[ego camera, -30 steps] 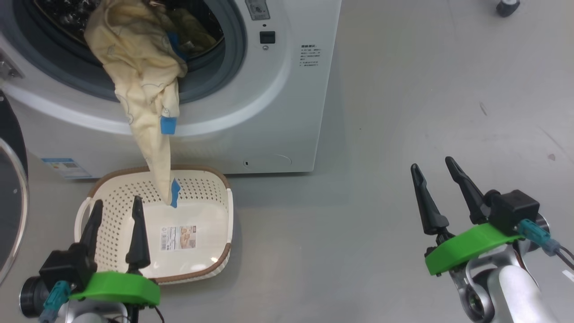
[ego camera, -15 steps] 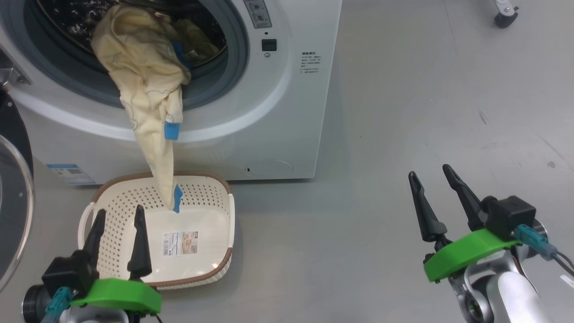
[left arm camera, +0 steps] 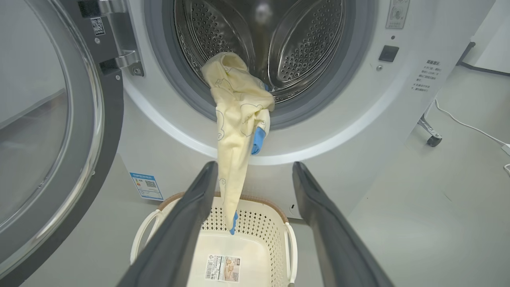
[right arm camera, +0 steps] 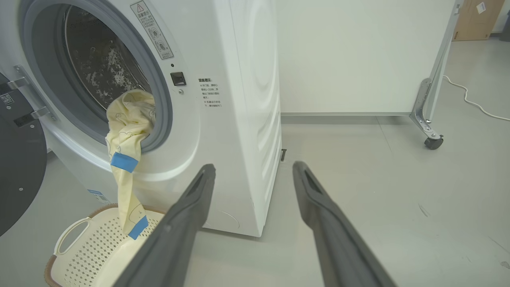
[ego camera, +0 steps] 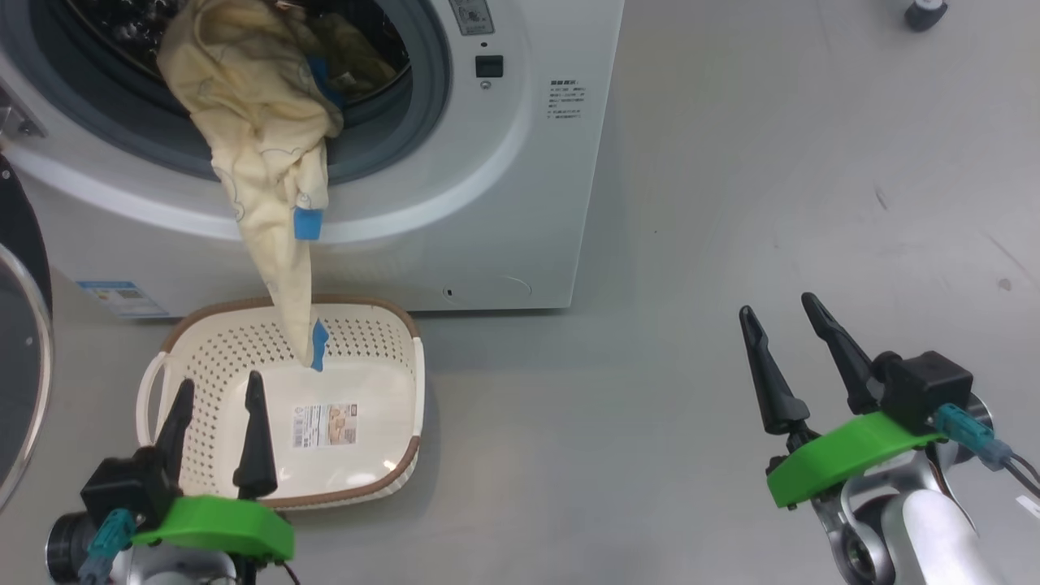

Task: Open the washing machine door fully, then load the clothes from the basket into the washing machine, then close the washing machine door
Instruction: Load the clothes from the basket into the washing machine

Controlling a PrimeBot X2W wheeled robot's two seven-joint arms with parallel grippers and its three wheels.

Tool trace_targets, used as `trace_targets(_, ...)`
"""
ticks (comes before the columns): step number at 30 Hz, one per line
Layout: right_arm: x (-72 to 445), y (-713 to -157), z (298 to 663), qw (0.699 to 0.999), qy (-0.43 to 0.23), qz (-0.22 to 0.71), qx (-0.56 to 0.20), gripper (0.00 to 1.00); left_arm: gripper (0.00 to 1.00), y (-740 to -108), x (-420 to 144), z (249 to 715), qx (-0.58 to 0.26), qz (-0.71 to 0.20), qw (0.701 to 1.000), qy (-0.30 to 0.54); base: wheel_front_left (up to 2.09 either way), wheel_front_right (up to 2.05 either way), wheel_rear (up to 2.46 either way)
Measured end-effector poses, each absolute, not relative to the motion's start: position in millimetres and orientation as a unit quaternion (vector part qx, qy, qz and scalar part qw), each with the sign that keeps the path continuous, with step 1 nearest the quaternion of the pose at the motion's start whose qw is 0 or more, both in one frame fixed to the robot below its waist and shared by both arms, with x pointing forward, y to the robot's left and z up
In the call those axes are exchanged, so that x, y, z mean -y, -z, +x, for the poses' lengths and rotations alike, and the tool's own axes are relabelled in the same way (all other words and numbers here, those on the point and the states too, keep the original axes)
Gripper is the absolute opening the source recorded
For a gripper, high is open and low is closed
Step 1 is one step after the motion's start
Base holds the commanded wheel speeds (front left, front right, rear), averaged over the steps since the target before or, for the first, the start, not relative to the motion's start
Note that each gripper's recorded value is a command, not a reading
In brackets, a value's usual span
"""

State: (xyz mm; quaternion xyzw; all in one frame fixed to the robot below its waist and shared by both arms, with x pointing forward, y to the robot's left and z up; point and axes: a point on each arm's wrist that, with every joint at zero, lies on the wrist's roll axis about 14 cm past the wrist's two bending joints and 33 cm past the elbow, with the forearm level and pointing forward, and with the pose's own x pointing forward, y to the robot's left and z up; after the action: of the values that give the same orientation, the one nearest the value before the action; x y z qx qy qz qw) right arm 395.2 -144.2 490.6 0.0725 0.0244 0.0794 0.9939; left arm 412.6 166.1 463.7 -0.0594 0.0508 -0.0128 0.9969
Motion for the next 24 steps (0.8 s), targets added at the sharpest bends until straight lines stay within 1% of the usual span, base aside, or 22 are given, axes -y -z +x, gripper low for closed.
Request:
trace_targets(8,139.1,-475.5,411.6,0.993,-0.086,0.076,-0.041,1.0,1.0,-445.1,-162.2,449.8,-0.076,-0.052,0.996,0.015,0.0,0.0,0.0)
trace_targets(18,136.2,-456.5,442.2,0.992,-0.091,0.077,-0.047,1.0,1.0,-396.4,-168.0,510.2,-0.136,-0.053,0.989,-0.007,0.0,0.0,0.0)
trace_targets(24,136.0,-446.8,454.2,0.991,-0.092,0.08,-0.049,1.0,1.0,-365.7,-162.0,535.3,-0.176,-0.066,0.982,0.008,0.0,0.0,0.0)
